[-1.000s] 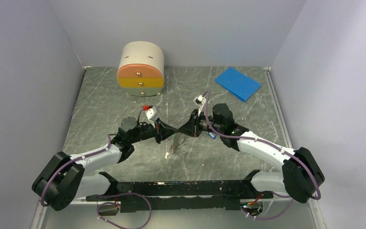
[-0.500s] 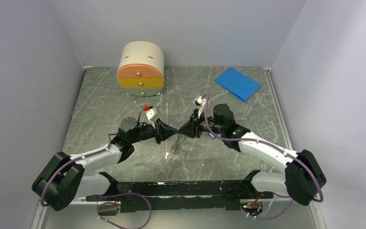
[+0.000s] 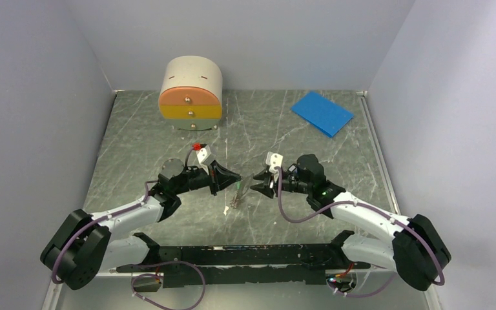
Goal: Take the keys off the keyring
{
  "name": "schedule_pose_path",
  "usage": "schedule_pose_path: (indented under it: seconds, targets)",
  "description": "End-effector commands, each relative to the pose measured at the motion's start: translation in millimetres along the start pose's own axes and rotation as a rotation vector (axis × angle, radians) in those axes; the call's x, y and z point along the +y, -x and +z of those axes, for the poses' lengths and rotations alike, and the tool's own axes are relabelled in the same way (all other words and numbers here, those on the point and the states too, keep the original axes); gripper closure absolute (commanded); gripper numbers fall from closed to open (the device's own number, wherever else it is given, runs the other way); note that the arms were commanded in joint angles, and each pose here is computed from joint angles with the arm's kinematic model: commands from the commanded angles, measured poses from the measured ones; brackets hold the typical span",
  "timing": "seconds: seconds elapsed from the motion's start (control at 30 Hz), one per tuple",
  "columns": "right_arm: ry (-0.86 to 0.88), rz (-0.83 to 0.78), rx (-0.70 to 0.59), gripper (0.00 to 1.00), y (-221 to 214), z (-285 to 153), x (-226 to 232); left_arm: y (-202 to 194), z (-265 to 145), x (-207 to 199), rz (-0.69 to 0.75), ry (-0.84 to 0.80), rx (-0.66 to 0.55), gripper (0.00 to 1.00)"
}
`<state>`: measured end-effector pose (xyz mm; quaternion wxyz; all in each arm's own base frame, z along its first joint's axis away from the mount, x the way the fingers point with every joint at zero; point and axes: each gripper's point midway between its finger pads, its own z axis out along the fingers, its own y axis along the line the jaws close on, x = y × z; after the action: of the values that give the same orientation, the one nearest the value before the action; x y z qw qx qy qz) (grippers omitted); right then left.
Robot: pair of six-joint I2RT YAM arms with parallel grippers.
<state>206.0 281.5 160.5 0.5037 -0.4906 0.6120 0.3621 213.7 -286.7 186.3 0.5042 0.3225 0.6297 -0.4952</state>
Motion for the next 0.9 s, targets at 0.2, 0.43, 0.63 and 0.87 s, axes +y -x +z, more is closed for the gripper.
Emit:
schedule_pose_path:
  seconds: [0.2, 0.43, 0.63, 0.87]
  targets:
    - [-0.007, -0.232, -0.145, 0.61, 20.3, 13.5, -3.9, 7.9, -0.3, -8.1, 0.038, -0.036, -0.022, 0.97]
    - [-0.024, -0.262, -0.179, 0.66, 26.5, 20.9, 3.6, 9.1, -0.6, -8.2, 0.038, -0.033, -0.025, 0.97]
    - [-0.033, -0.264, -0.183, 0.68, 25.6, 22.5, 6.7, 9.4, -1.2, -8.2, 0.037, -0.031, -0.027, 0.98]
    - [-0.050, -0.262, -0.161, 0.74, 18.4, 24.3, 6.2, 11.4, -1.9, -9.0, 0.039, -0.029, -0.032, 0.97]
